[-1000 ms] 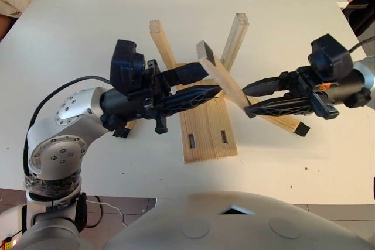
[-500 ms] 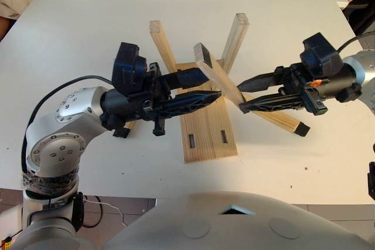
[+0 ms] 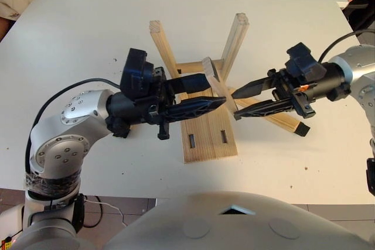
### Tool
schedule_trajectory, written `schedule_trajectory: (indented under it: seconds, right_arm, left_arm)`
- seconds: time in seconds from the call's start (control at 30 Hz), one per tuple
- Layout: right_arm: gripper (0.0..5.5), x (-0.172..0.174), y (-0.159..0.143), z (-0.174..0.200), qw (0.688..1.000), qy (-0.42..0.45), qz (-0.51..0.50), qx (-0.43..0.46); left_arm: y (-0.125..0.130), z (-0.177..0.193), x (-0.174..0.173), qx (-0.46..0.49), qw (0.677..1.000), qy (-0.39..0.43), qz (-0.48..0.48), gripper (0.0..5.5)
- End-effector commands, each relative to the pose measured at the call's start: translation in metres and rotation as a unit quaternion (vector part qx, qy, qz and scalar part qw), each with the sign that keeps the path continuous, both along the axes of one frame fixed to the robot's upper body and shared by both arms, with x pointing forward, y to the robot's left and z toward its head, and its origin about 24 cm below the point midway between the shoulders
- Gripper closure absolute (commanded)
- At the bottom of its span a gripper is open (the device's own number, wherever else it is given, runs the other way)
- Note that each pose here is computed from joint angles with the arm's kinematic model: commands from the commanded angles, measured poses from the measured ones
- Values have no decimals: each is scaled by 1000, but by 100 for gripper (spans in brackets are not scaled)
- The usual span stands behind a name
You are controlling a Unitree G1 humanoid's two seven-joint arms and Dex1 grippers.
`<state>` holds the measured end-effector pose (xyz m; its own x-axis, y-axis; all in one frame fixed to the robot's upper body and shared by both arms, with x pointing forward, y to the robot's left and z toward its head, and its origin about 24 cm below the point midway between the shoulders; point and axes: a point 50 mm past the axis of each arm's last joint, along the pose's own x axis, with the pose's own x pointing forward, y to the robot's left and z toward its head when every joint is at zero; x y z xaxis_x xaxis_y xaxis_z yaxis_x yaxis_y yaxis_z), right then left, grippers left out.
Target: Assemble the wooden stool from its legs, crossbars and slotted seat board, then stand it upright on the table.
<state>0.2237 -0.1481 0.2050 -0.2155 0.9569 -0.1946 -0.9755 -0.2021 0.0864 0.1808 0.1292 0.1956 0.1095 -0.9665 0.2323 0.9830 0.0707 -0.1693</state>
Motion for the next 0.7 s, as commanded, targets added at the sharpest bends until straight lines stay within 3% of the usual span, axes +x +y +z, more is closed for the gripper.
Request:
schedule_trajectory:
  seconds: [0.03, 0.3, 0.7]
  right_arm:
    - [418, 4, 0, 5, 999, -26, -4, -29]
    - [418, 12, 2, -3, 995, -56, -15, -76]
    - [418, 10, 13, -4, 996, -57, 6, -70]
  left_arm:
    - [-2, -8, -1, 31, 999, -1, 11, 361]
    - [-2, -3, 1, 4, 1000, -7, 19, 361]
    - [-4, -4, 2, 15, 1000, -7, 23, 361]
